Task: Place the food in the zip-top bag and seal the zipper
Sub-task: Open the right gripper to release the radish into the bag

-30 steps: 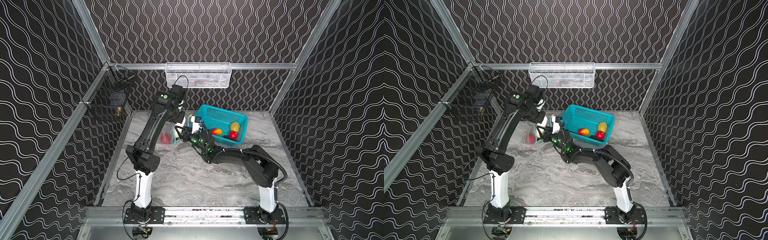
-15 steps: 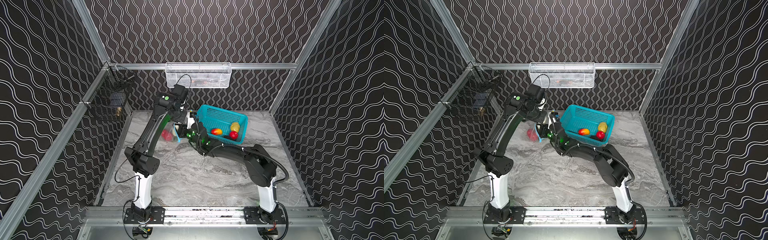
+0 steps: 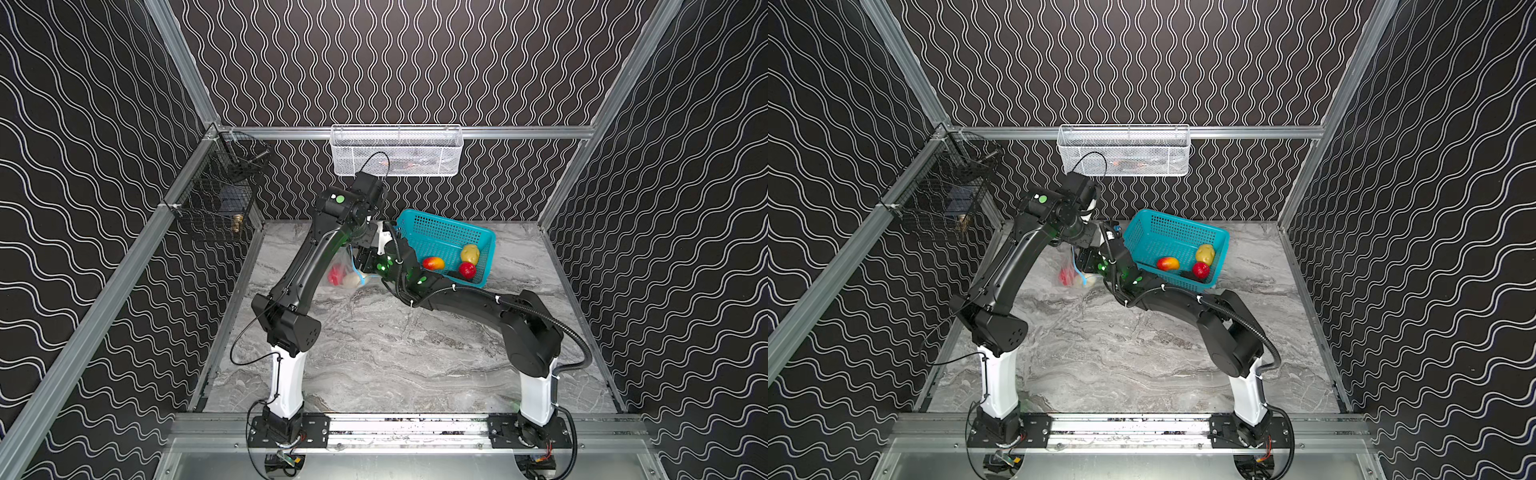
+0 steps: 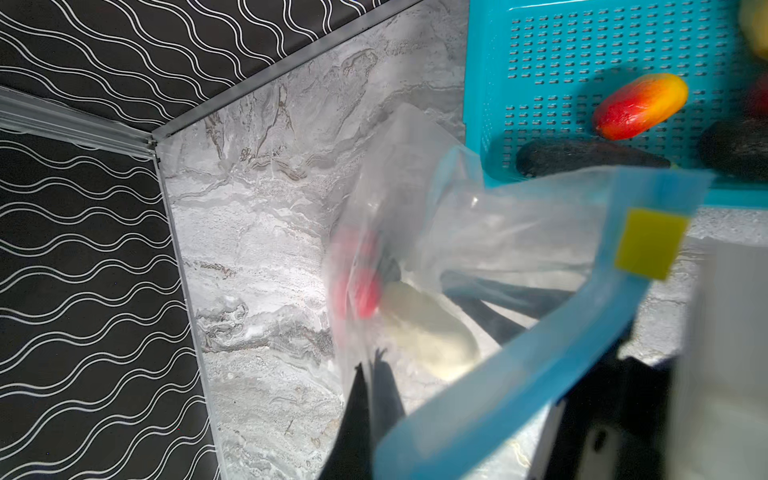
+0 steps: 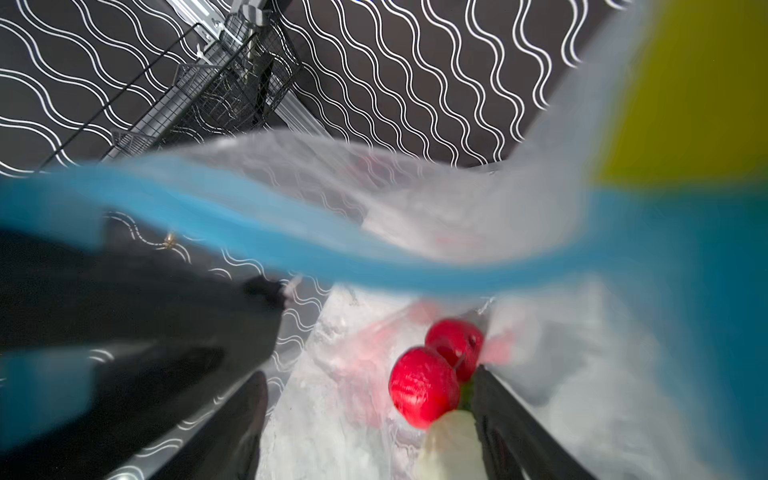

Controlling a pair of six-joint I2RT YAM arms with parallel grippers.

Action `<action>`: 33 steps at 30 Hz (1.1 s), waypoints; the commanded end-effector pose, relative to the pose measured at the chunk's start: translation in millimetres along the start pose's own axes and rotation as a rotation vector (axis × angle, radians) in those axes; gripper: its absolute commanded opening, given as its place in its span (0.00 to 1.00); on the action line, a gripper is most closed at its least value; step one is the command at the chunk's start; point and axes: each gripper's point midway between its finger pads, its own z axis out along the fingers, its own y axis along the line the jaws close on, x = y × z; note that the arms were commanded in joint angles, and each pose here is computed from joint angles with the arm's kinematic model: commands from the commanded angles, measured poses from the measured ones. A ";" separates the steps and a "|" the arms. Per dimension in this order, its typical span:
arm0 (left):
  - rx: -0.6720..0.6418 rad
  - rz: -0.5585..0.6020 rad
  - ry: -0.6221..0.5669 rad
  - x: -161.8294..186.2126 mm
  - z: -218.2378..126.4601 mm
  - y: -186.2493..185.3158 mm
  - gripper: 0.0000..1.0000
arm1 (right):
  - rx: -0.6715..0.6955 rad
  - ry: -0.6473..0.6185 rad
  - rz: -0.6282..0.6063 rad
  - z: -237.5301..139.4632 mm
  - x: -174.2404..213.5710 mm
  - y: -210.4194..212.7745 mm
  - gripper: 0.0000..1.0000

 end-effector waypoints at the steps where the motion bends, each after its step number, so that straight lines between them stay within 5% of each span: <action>1: -0.041 -0.011 -0.019 -5.9 3.6 6.3 0.00 | -0.060 -0.033 0.014 -10.9 -12.8 15.1 0.79; 11: -0.065 -0.004 -0.013 -3.4 7.9 4.7 0.00 | -0.095 -0.036 0.058 -26.6 -20.3 23.0 0.81; 22: -0.104 0.059 -0.035 -2.6 -0.7 -11.9 0.00 | -0.083 -0.053 0.082 -23.5 -28.4 18.0 0.50; 33: -0.166 0.055 -0.029 -4.1 3.4 -3.5 0.00 | -0.050 -0.075 0.063 -55.4 -46.8 14.3 0.51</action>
